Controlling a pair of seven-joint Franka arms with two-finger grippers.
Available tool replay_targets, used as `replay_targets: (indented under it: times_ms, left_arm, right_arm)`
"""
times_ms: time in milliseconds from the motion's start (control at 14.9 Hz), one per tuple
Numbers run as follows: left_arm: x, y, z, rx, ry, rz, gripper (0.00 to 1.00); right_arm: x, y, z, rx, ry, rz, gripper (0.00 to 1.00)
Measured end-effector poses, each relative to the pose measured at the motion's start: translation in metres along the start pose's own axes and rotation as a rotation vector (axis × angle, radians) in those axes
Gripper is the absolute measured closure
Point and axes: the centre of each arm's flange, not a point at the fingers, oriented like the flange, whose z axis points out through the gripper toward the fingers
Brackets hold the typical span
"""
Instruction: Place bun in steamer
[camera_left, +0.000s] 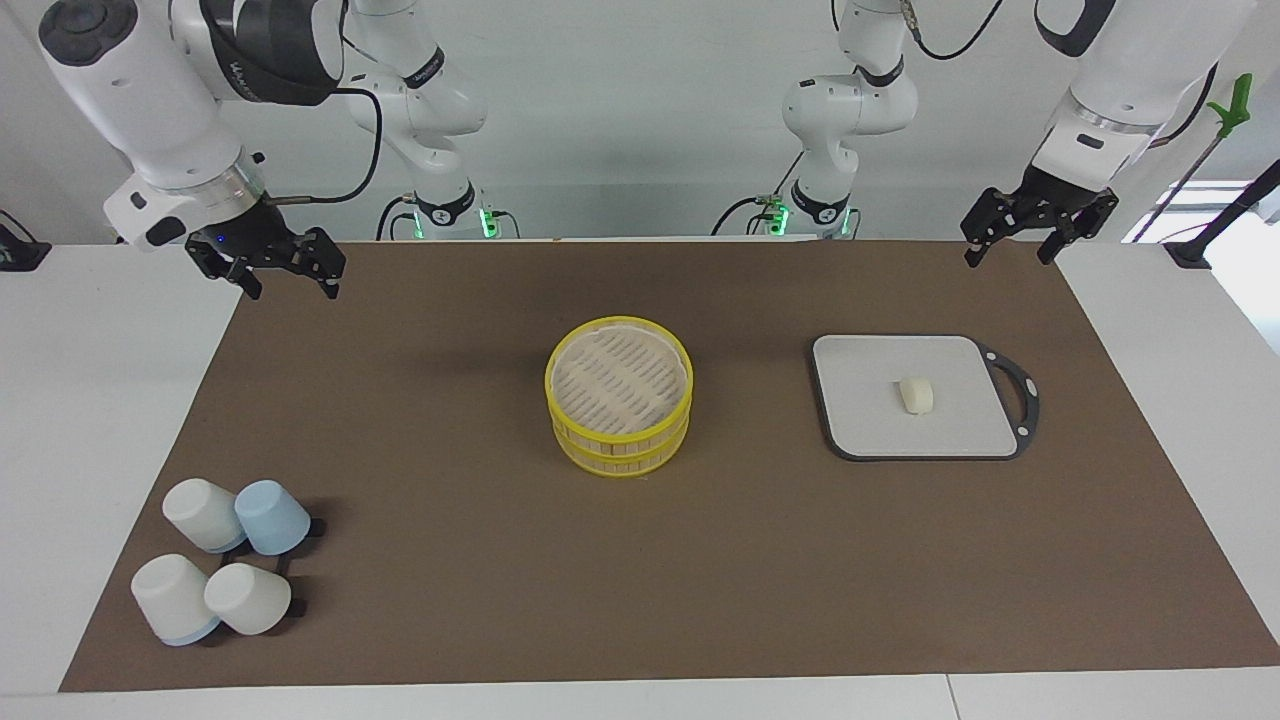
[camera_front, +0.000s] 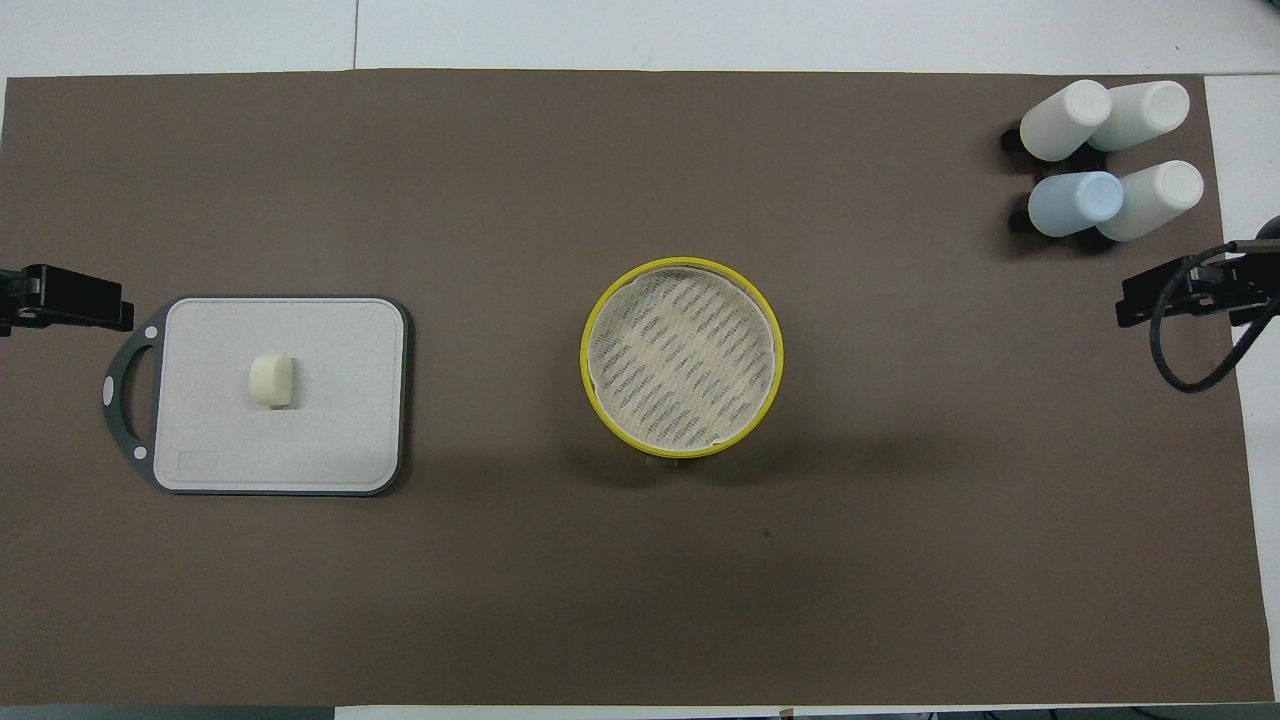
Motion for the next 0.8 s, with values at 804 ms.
replay_targets:
  times_ms: [804]
  left_arm:
    - [0.013, -0.005, 0.042, 0.0, 0.021, -0.006, 0.0]
  right_arm:
    - [0.004, -0.003, 0.002, -0.001, 0.028, -0.006, 0.0]
